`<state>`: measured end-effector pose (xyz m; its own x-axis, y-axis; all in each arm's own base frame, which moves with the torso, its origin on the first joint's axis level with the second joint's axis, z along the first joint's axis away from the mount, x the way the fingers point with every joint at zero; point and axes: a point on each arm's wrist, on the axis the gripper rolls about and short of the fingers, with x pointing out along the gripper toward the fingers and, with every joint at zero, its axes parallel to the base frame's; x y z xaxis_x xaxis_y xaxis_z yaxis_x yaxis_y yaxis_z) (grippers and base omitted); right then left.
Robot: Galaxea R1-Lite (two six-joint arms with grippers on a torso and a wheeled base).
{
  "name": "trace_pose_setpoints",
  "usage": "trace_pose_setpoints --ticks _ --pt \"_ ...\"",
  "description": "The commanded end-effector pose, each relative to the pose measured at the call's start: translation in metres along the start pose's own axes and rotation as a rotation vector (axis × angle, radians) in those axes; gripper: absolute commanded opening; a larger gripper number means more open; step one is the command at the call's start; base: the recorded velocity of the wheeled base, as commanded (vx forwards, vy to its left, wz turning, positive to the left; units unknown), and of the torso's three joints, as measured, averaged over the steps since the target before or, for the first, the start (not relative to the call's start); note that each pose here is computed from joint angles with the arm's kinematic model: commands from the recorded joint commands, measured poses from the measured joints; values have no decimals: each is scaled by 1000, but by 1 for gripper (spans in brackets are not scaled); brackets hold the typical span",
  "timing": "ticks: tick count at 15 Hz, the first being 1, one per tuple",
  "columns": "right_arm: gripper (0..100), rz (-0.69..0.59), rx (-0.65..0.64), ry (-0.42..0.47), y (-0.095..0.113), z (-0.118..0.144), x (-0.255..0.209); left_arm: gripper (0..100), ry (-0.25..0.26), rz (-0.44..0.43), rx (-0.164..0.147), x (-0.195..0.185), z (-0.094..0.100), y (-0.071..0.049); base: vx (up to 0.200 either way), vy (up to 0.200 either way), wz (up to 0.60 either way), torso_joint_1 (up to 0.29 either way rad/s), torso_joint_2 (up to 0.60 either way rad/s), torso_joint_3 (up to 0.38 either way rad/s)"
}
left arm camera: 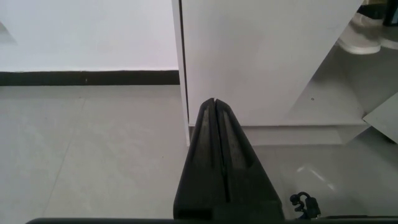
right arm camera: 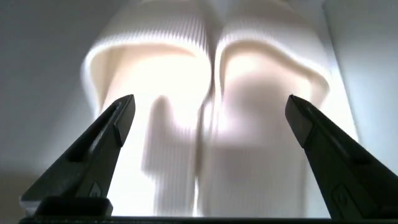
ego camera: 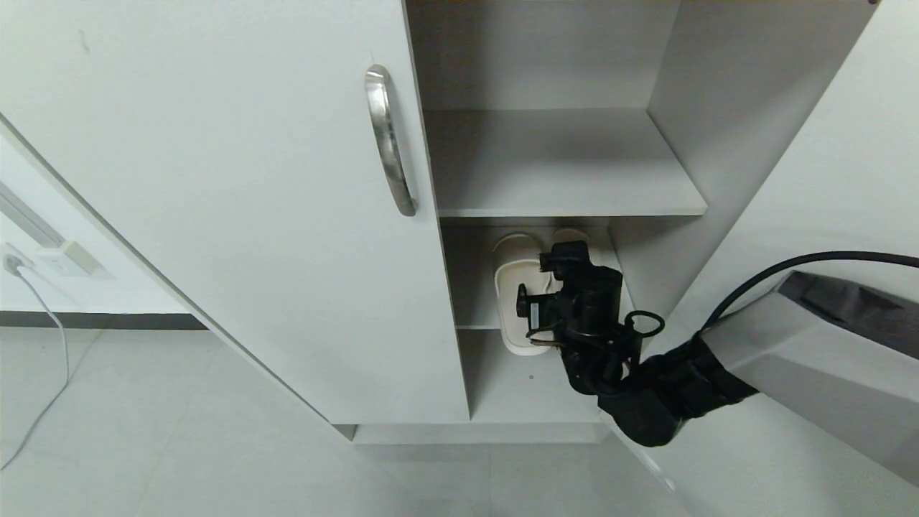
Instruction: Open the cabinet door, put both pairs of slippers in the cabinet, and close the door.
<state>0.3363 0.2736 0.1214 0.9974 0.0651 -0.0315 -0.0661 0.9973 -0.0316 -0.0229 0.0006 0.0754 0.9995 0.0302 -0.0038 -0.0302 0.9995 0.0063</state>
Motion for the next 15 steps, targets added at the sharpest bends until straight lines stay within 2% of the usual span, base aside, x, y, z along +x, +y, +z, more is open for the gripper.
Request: trace_pose_setpoints --ticks 1,4,10,15 --pt "100 57 7 -11 -5 14 -45 0 1 0 0 0 0 0 0 0 0 0 0 0" --pt "100 79 29 -28 -7 4 -65 0 1 0 -2 0 0 0 0 0 0 0 0 0" --pt "100 85 26 -26 -6 2 -68 0 1 -3 0 0 0 0 -200 0 0 2 0 3" --pt "100 86 20 -19 -7 -1 -68 0 -1 5 0 0 0 0 0 0 0 0 0 0"
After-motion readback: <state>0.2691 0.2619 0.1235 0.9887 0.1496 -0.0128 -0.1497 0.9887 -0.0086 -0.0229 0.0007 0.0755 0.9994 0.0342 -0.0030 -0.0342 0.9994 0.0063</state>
